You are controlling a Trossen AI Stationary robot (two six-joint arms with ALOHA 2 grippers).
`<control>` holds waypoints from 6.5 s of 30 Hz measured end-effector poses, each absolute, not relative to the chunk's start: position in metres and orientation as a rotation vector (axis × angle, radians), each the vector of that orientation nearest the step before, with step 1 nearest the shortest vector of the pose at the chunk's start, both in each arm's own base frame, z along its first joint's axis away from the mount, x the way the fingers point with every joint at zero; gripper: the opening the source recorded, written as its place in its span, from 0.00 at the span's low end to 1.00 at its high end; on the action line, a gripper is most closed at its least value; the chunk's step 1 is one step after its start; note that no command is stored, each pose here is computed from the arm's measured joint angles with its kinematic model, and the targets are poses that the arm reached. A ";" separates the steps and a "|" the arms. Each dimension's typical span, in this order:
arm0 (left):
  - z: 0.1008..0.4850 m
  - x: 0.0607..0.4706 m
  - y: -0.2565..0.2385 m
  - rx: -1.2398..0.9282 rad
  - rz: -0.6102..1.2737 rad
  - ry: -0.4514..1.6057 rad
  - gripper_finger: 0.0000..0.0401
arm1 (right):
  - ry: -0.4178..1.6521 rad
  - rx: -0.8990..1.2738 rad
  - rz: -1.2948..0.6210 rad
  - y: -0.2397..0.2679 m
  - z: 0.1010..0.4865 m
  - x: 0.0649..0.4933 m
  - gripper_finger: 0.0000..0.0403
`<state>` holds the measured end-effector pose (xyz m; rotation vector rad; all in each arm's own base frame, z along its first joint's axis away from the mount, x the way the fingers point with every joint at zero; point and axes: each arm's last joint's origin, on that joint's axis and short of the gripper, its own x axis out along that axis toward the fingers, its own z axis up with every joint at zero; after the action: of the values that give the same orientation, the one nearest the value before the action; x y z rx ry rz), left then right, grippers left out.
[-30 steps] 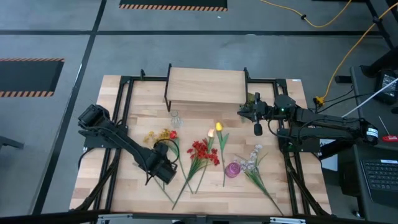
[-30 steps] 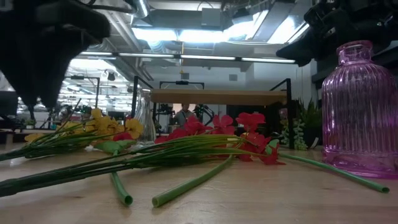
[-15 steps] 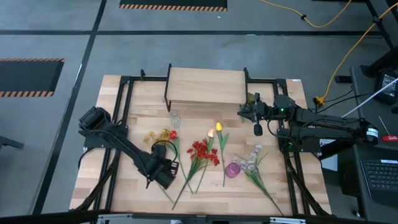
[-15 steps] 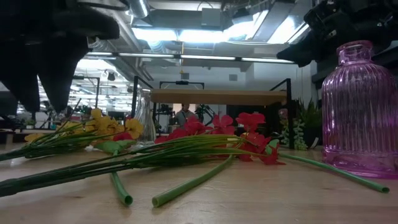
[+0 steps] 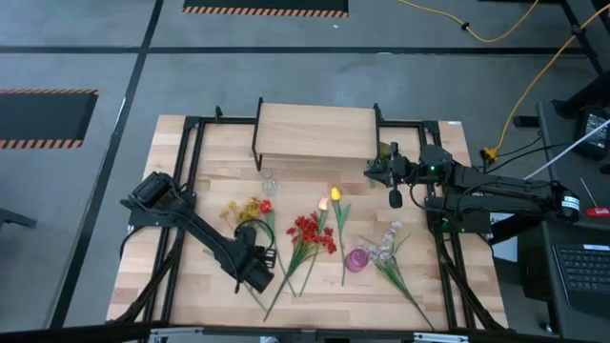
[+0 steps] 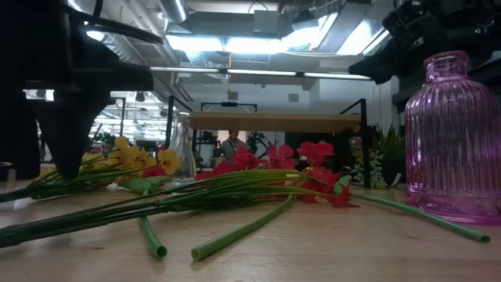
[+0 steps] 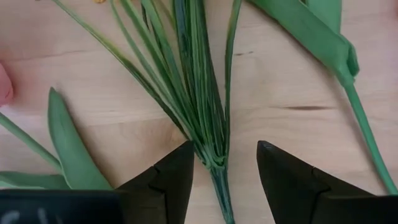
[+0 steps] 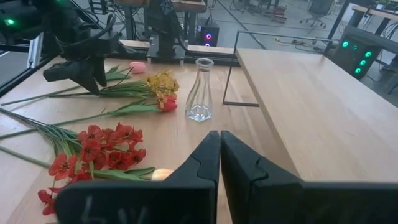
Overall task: Pick and place flowers into a vace then onto a shelf
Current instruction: Put the yellow flowers into the transparent vase
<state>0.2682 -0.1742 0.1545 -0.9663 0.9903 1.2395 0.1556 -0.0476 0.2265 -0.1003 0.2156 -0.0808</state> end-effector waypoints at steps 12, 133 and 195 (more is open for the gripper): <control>0.150 0.268 -0.173 -1.009 1.294 0.960 0.42 | 0.219 -0.099 -0.080 -0.048 0.226 0.156 0.04; 0.224 0.207 -0.095 -0.014 0.199 0.164 0.04 | 0.187 -0.048 0.007 -0.045 0.228 0.156 0.04; 0.204 0.175 0.040 0.176 0.291 -0.214 0.04 | 0.167 -0.081 0.007 -0.045 0.230 0.157 0.04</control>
<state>0.1745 0.0397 0.2040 0.1761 -0.2141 0.2907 0.1565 -0.0451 0.2304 -0.0810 0.1671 0.0069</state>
